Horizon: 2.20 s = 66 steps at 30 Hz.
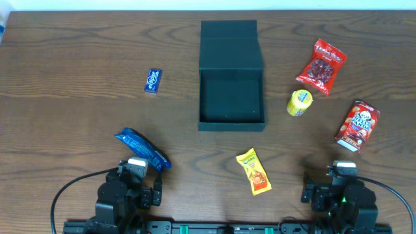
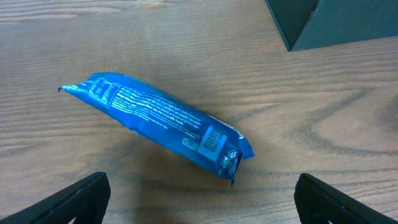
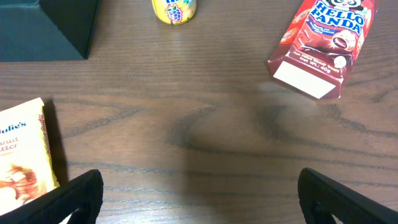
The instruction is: Pack container
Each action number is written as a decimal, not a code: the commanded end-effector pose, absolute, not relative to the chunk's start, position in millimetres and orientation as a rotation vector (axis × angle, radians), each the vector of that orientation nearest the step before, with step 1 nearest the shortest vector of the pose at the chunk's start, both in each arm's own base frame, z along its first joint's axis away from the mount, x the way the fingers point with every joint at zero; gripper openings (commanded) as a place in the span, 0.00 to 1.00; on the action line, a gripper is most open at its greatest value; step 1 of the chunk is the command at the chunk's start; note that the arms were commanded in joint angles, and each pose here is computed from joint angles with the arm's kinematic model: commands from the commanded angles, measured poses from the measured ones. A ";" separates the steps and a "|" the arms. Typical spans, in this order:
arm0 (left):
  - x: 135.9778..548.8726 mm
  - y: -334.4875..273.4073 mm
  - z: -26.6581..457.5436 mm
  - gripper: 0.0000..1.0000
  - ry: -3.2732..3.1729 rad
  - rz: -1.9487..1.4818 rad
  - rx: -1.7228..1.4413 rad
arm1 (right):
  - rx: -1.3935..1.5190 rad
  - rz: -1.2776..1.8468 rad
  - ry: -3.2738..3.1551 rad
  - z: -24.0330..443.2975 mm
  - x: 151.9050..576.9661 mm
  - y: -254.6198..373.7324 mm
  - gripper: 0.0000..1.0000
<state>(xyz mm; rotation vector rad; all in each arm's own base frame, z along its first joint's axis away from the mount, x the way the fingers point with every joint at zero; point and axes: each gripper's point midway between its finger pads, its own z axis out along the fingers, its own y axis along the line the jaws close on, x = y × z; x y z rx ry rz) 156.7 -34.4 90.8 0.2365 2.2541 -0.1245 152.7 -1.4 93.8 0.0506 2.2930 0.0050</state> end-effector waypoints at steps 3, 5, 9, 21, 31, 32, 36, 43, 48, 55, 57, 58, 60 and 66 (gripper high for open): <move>152.2 -34.3 70.4 0.95 2.312 -0.133 0.230 | 0.032 0.005 2.296 91.7 152.0 -0.2 0.99; 152.2 -34.3 70.4 0.95 2.312 -0.133 0.230 | 0.032 0.005 2.296 91.7 152.0 -0.3 0.99; 152.2 -34.3 70.4 0.95 2.312 -0.133 0.230 | 0.032 0.005 2.296 91.7 152.0 -0.2 0.99; 152.2 -34.3 70.4 0.95 2.312 -0.133 0.230 | 0.045 -0.026 2.294 91.8 152.0 -4.8 0.99; 152.2 -34.3 70.4 0.95 2.312 -0.133 0.230 | 0.045 -0.026 2.301 91.4 151.9 -4.9 0.99; 152.2 -34.3 70.4 0.96 2.312 -0.133 0.230 | 0.045 -0.027 2.307 91.6 151.7 -4.9 0.99; 152.2 -34.3 70.4 0.95 2.312 -0.133 0.230 | 0.044 -0.029 2.334 104.2 157.7 -4.6 0.99; 152.1 -34.4 70.4 0.96 2.312 -0.133 0.231 | 0.039 -0.134 2.364 160.0 174.2 -16.4 0.99; 152.2 -34.3 70.4 0.96 2.312 -0.133 0.230 | 0.052 -0.155 2.332 208.4 195.2 -19.2 0.99; 152.2 -34.3 70.4 0.95 2.312 -0.133 0.230 | 0.054 -0.150 2.307 252.9 222.8 -17.8 0.99; 152.2 -34.3 70.4 0.95 2.312 -0.133 0.230 | 0.127 -0.040 2.318 251.1 224.1 -7.9 0.99; 152.2 -34.3 70.4 0.95 2.312 -0.133 0.230 | 0.183 0.034 2.324 249.4 222.9 -1.6 0.99; 152.2 -34.3 70.4 0.95 2.312 -0.133 0.230 | 0.198 0.087 2.338 247.1 220.8 4.3 0.99; 152.2 -34.3 70.4 0.95 2.312 -0.133 0.230 | 0.287 0.136 2.300 252.5 226.1 5.2 0.99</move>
